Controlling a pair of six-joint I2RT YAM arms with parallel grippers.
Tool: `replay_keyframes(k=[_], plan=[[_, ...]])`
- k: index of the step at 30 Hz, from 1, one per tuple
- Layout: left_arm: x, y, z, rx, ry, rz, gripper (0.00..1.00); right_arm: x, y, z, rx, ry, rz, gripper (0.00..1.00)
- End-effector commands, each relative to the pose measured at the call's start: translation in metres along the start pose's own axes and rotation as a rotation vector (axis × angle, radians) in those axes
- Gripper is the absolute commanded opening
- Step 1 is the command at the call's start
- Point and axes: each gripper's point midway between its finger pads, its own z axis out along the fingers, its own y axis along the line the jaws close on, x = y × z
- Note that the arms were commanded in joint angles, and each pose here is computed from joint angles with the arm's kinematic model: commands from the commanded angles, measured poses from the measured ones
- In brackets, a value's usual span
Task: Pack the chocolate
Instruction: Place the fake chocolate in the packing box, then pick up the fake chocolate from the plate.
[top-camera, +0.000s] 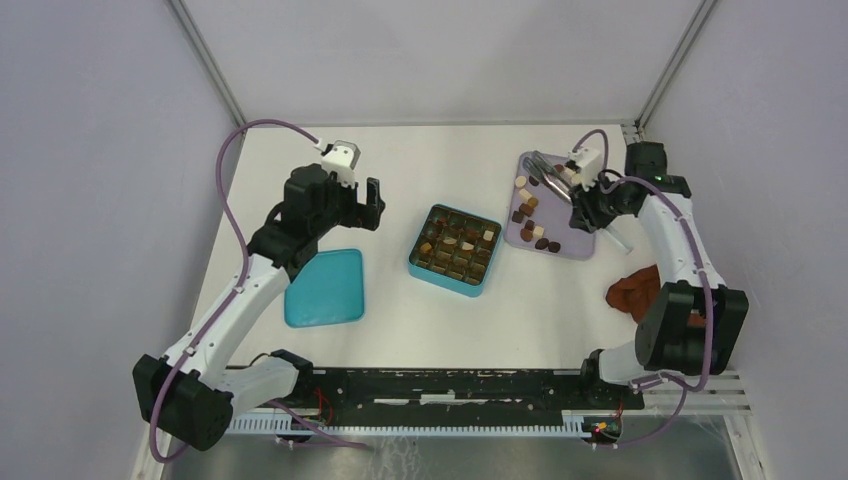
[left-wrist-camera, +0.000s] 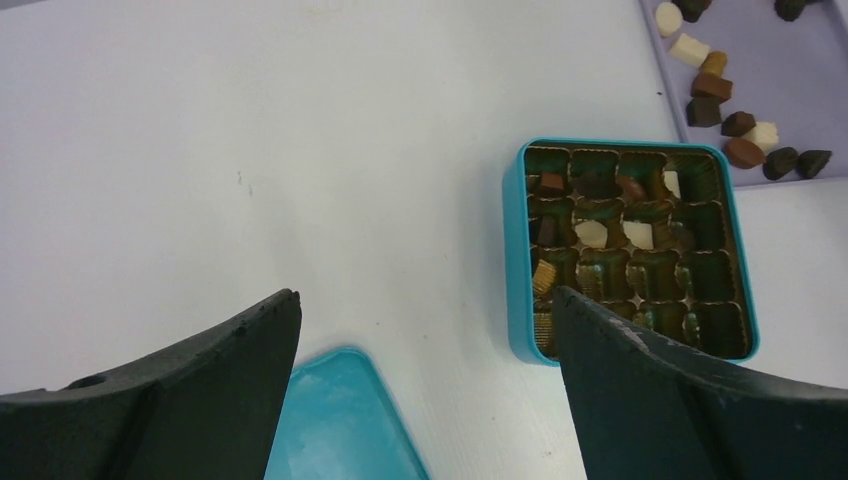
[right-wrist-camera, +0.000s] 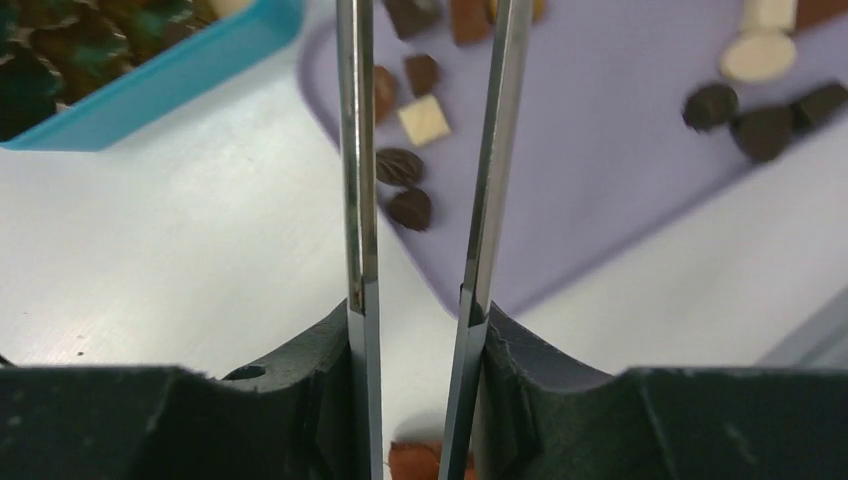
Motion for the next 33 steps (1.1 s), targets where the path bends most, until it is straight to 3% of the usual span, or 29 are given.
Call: replay_keyframes(k=[1,8,16,33], plan=[[-0.048,-0.024,-0.022,0.124,-0.120,-0.015,1.00,0.030,-0.028,-0.005,0.034,0.031,0.056,0.41],[-0.068,-0.054,-0.015,0.288,-0.140,-0.058,1.00,0.078,-0.067,-0.010,0.150,0.198,0.078,0.41],[-0.025,-0.048,0.003,0.259,-0.015,-0.025,0.99,0.108,-0.054,0.010,0.050,0.287,0.075,0.39],[-0.023,-0.039,0.003,0.217,-0.008,-0.007,0.99,0.128,-0.052,0.032,-0.009,0.411,0.038,0.39]])
